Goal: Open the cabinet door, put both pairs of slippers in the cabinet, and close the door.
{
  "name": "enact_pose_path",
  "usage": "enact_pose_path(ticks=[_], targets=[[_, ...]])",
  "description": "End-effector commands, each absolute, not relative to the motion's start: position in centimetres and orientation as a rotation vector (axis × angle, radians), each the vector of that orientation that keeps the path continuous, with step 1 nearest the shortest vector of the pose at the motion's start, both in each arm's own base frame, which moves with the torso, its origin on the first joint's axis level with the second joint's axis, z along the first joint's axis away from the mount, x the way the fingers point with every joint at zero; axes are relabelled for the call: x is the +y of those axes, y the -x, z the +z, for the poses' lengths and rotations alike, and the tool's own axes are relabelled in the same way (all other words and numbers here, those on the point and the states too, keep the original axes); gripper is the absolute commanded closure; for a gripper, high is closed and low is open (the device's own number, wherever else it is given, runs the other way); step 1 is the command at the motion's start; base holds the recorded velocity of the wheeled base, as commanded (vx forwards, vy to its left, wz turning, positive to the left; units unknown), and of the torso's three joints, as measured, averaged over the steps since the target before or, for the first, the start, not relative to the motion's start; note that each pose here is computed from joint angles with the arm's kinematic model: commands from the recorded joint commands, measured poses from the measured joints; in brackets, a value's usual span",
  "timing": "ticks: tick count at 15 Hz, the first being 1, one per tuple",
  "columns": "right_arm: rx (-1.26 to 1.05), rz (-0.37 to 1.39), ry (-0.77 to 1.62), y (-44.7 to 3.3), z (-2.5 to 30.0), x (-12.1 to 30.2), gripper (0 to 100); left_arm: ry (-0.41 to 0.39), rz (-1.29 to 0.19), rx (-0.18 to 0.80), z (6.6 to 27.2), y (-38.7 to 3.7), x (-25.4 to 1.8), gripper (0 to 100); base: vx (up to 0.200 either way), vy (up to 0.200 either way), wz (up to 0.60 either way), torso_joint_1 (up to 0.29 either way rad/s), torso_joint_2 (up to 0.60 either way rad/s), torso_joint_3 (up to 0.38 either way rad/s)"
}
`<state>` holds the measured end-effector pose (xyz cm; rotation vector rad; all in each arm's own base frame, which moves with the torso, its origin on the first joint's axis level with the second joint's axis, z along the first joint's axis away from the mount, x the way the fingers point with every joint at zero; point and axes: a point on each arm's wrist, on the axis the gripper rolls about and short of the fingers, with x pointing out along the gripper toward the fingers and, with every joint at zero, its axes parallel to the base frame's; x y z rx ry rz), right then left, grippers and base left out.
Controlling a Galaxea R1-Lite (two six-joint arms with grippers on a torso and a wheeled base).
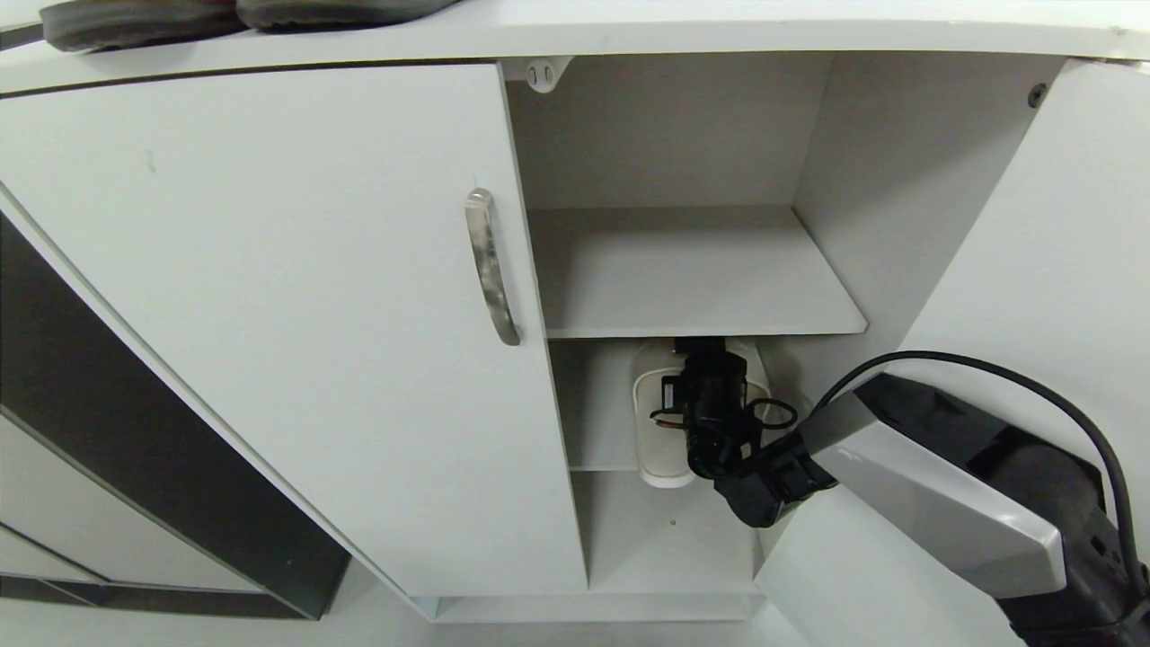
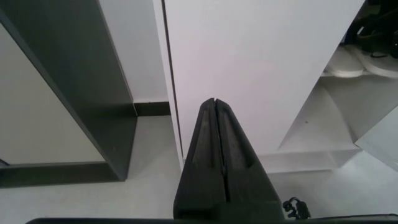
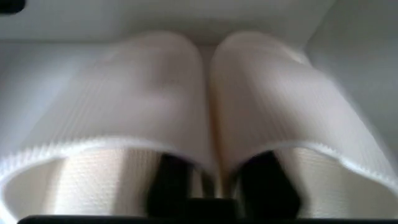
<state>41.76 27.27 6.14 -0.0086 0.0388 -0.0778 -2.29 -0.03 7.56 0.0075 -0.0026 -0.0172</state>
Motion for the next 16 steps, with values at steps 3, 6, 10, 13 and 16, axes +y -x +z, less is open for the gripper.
enact_pose_path(ticks=[3,6,10,13,16], targets=[[0.051,-0.077,0.016,-41.6,5.7,27.3,0,-0.006,-0.017,-0.002,7.6,2.3,0.0,100,0.000,0.000,0.00,0.000,0.00,0.000],[0.057,-0.057,0.022,-39.4,6.6,27.1,0,-0.006,-0.017,-0.002,7.6,2.3,0.0,100,0.000,0.000,0.00,0.000,0.00,0.000],[0.053,0.007,0.026,-34.2,7.8,26.9,0,-0.008,-0.017,-0.002,7.6,2.3,0.0,100,0.000,0.000,0.00,0.000,0.00,0.000],[0.052,0.059,0.027,-30.7,8.5,26.7,0,-0.008,-0.017,-0.002,7.6,2.3,0.0,100,0.000,0.000,0.00,0.000,0.00,0.000],[0.061,0.063,0.019,-29.2,8.0,25.5,0,-0.008,-0.017,-0.002,7.6,2.3,0.0,100,0.000,0.000,0.00,0.000,0.00,0.000]])
